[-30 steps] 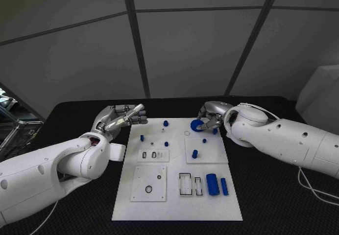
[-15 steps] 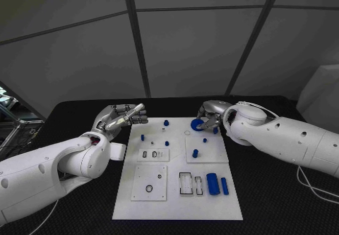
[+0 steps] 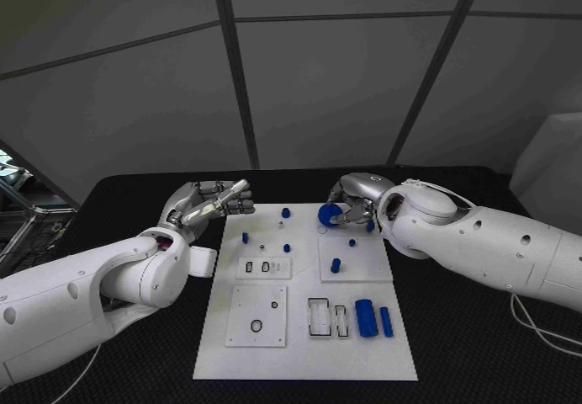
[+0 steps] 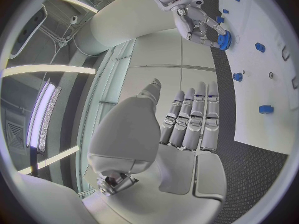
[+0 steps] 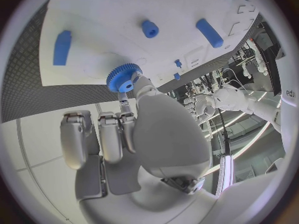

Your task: Assemble the parts on the task board

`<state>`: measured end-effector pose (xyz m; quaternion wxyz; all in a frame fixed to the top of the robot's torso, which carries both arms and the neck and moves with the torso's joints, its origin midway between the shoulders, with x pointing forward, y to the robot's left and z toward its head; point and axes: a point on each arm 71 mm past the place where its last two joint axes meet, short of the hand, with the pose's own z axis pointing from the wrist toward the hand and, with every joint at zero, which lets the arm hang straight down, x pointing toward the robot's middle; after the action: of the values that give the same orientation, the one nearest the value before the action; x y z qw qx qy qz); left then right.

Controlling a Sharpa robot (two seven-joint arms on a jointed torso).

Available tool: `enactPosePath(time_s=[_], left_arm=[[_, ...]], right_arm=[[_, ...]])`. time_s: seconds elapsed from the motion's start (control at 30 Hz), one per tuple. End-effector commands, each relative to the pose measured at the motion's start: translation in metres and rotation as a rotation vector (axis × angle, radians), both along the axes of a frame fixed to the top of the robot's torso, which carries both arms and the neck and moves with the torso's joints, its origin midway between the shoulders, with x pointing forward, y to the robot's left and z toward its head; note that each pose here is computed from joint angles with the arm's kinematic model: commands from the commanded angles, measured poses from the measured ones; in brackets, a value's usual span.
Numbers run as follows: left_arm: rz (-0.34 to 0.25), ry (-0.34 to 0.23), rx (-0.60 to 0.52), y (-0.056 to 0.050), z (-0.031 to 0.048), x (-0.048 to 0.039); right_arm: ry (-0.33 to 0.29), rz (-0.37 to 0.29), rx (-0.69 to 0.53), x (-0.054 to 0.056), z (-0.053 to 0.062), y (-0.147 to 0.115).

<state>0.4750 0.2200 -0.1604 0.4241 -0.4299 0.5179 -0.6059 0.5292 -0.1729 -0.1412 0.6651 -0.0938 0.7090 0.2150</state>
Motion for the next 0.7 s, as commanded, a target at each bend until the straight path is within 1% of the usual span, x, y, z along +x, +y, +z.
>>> enactPosePath(time_s=[0.03,0.17,0.3,0.4,0.53,0.7], left_arm=[[-0.014,-0.007,-0.002,-0.001,0.0014,0.0001],[-0.013,-0.006,-0.001,-0.001,0.0014,0.0002],[-0.012,-0.007,-0.001,0.000,0.0015,0.0003],[-0.011,-0.007,-0.001,0.000,0.0015,0.0004],[-0.013,-0.007,-0.001,-0.001,0.0015,0.0006],[-0.013,-0.007,-0.002,-0.001,0.0016,0.0006]], right_arm=[[-0.093,0.037,0.023,-0.007,0.011,0.014],[-0.140,0.077,0.013,-0.016,0.017,0.034],[-0.177,0.114,0.006,-0.019,0.020,0.053],[-0.193,0.137,-0.003,-0.018,0.020,0.069],[-0.197,0.154,-0.010,-0.015,0.018,0.084],[-0.194,0.163,-0.019,-0.010,0.014,0.096]])
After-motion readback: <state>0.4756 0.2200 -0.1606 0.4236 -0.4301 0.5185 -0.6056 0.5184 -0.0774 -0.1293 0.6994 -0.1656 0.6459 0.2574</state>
